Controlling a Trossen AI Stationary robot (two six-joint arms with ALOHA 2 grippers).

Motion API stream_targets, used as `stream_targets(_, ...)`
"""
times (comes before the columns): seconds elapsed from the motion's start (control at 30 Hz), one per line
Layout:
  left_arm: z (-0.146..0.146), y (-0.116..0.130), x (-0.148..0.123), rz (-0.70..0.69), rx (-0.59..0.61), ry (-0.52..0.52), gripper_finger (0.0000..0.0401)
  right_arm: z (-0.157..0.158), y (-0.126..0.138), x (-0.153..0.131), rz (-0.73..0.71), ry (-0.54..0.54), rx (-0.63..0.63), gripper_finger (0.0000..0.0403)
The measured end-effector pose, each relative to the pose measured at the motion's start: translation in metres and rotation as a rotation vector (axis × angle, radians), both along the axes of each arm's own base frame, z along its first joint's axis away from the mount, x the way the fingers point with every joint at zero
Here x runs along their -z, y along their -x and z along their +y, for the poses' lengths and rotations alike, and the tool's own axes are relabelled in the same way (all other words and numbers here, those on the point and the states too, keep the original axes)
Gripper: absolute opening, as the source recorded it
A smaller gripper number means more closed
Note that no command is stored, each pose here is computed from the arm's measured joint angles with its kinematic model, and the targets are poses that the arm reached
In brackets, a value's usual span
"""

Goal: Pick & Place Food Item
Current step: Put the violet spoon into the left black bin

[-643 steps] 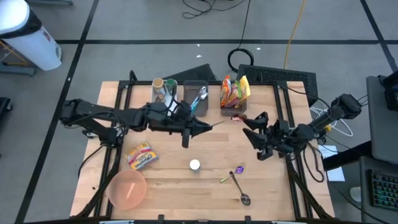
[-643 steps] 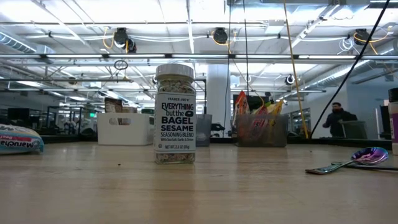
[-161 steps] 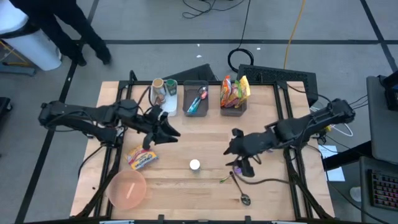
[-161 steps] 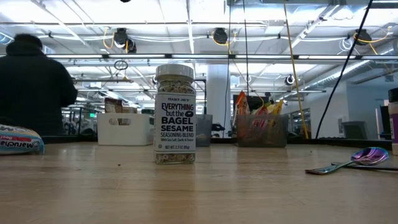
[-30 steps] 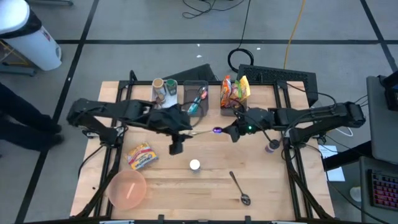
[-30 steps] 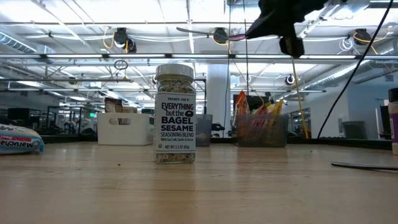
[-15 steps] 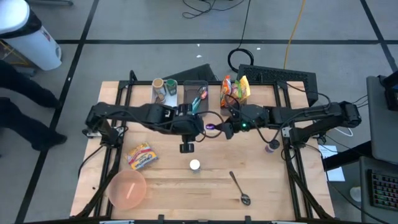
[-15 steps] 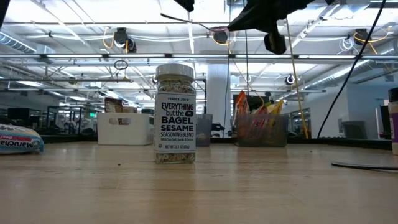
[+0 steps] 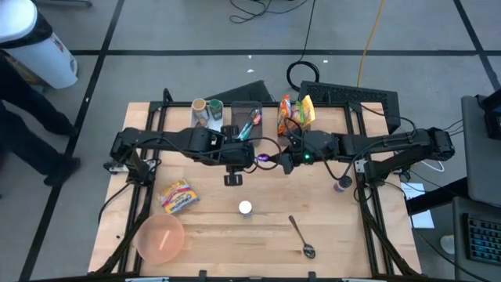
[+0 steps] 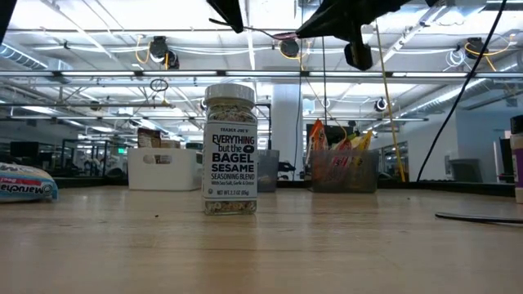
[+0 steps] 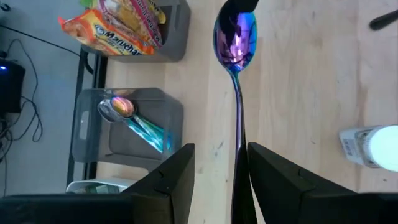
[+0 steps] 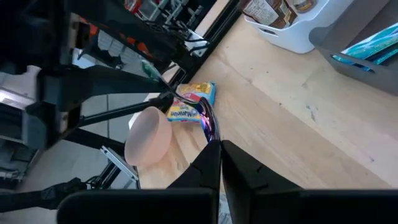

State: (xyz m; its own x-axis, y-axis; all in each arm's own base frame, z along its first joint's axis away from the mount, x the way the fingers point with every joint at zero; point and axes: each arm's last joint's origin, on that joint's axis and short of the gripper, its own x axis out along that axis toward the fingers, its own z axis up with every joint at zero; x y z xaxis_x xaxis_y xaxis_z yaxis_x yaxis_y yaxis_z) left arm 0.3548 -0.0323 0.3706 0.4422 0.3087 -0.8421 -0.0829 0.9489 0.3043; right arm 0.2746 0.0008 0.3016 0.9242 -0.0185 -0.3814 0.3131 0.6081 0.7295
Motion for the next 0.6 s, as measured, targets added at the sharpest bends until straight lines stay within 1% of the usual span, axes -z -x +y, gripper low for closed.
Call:
stream_targets(0.2,0.0046,0.0002,0.0003,0.012,-0.001,-0.007,0.0157,-0.0021,-0.0018,-0.0051,-0.056,0.000,0.006,0.0000)
stream_targets(0.6,0.0062,0.0002,0.0004,0.014,-0.003,-0.009,0.0156,-0.0050,-0.0015,-0.0045,-0.048,0.007,0.013,0.0000)
